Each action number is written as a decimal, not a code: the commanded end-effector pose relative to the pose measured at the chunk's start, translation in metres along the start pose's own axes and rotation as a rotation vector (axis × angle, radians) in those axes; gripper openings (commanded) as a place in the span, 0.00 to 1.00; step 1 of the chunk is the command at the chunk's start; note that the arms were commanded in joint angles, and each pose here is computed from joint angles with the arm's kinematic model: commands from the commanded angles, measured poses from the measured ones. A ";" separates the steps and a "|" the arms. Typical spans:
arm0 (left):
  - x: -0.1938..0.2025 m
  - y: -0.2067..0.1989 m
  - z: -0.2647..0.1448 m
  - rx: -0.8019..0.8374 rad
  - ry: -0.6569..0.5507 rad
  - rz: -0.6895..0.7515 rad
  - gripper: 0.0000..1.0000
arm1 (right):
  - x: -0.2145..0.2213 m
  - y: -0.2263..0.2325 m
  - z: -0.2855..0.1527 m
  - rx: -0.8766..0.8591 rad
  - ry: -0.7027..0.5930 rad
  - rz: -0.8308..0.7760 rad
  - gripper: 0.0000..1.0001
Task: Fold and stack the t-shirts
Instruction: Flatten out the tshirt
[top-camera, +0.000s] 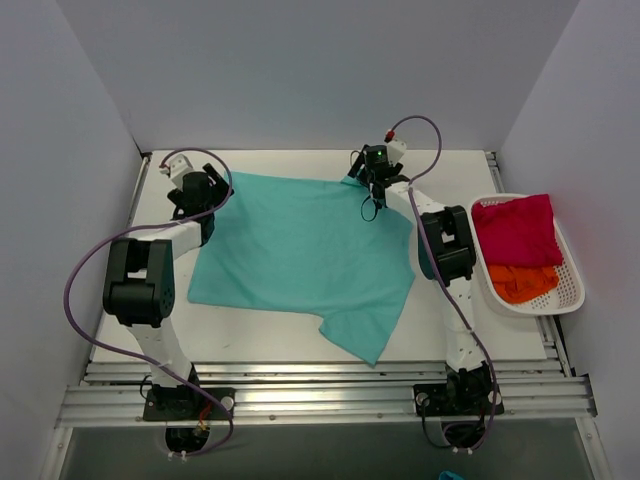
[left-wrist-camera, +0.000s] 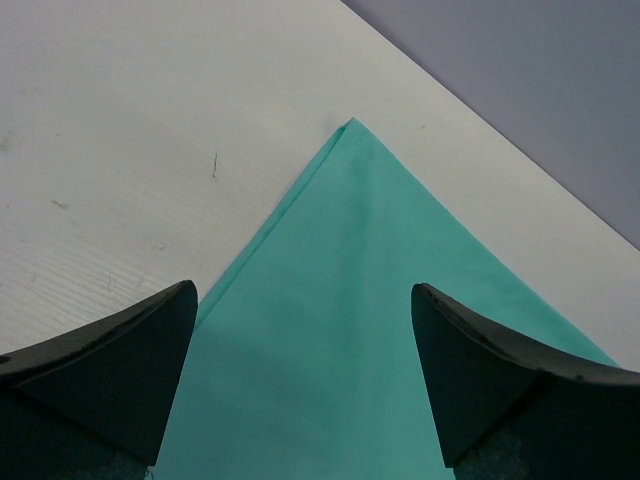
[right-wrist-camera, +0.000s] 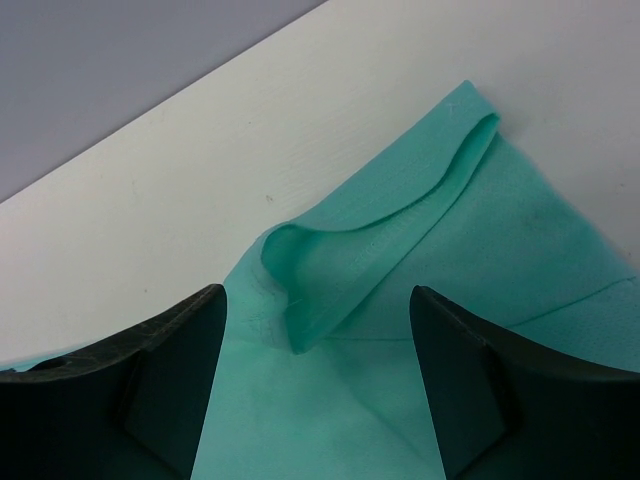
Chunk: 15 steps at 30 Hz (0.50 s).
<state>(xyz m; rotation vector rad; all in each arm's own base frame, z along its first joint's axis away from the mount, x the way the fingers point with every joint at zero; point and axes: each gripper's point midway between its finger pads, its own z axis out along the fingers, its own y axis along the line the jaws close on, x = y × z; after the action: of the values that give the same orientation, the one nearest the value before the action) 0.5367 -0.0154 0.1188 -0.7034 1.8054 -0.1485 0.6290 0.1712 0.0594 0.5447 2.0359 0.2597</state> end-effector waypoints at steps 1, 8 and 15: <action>-0.011 -0.013 0.005 0.045 -0.046 -0.003 0.97 | -0.009 0.006 0.005 0.011 -0.038 0.013 0.69; -0.007 -0.010 0.007 0.043 -0.047 0.002 0.98 | 0.007 0.002 0.023 0.015 -0.020 0.013 0.69; -0.003 -0.008 0.010 0.044 -0.048 0.007 0.98 | 0.006 0.006 0.038 0.002 -0.028 0.026 0.69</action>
<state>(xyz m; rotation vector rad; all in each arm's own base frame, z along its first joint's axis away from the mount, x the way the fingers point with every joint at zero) 0.5413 -0.0156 0.1111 -0.6870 1.8013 -0.1437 0.6533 0.1767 0.0356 0.5556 2.0167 0.2569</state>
